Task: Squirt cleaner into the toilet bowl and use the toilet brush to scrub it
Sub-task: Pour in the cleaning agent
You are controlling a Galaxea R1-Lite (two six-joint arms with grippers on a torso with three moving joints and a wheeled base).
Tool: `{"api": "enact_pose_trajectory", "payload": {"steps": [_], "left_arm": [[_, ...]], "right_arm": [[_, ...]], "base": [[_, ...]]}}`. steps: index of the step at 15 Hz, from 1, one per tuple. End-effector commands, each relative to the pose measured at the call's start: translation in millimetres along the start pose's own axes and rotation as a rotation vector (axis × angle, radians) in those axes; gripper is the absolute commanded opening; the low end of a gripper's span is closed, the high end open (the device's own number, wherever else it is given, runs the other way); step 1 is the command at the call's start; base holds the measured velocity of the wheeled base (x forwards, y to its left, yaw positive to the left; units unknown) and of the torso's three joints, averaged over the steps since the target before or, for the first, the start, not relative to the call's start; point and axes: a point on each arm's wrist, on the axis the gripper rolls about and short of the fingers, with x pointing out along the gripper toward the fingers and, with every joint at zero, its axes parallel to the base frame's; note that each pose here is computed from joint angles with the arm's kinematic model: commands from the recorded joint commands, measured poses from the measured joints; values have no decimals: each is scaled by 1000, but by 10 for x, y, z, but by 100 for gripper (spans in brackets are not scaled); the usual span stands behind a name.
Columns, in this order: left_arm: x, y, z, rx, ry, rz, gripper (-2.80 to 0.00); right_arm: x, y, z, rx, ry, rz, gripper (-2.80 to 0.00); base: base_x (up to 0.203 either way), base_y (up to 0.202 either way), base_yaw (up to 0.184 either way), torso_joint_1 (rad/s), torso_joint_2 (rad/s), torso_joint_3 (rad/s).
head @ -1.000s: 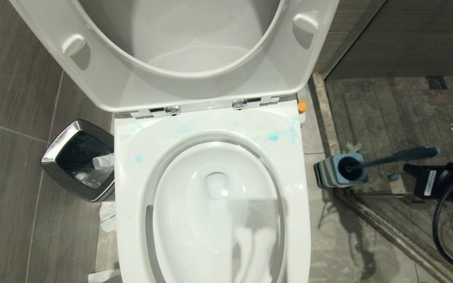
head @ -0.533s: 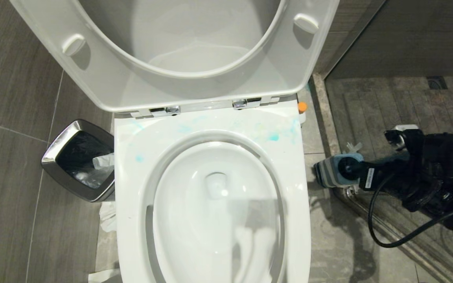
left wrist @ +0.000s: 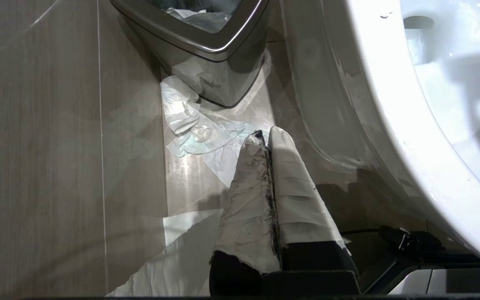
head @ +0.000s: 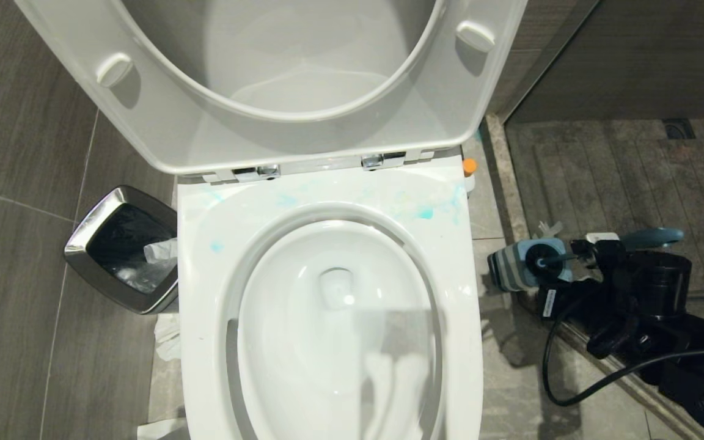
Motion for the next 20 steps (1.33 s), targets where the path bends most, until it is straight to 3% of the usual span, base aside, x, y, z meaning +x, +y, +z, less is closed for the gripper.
{"api": "enact_pose_trajectory", "payload": {"steps": [1,5,7,10,15,20], "left_arm": [[1,0,0,0,1,0,-280],[1,0,0,0,1,0,-280],[1,0,0,0,1,0,-280],[1,0,0,0,1,0,-280],[1,0,0,0,1,0,-280],[1,0,0,0,1,0,-280]], "right_arm": [[189,35,-156,-8,6,-1,0],[410,155,-305,-46,-3,7,0],[535,209,-287,-107,-73,-8,0],[851,302,-191,-99,-171,-8,0],[1491,431,-228,-118,-261,-6,0],[1985,425,-123,-147,-395,81,0]], "base": [[0,0,0,0,0,0],[0,0,0,0,0,0],[0,0,0,0,0,0],[0,0,0,0,0,0],[0,0,0,0,0,0],[0,0,0,0,0,0]]}}
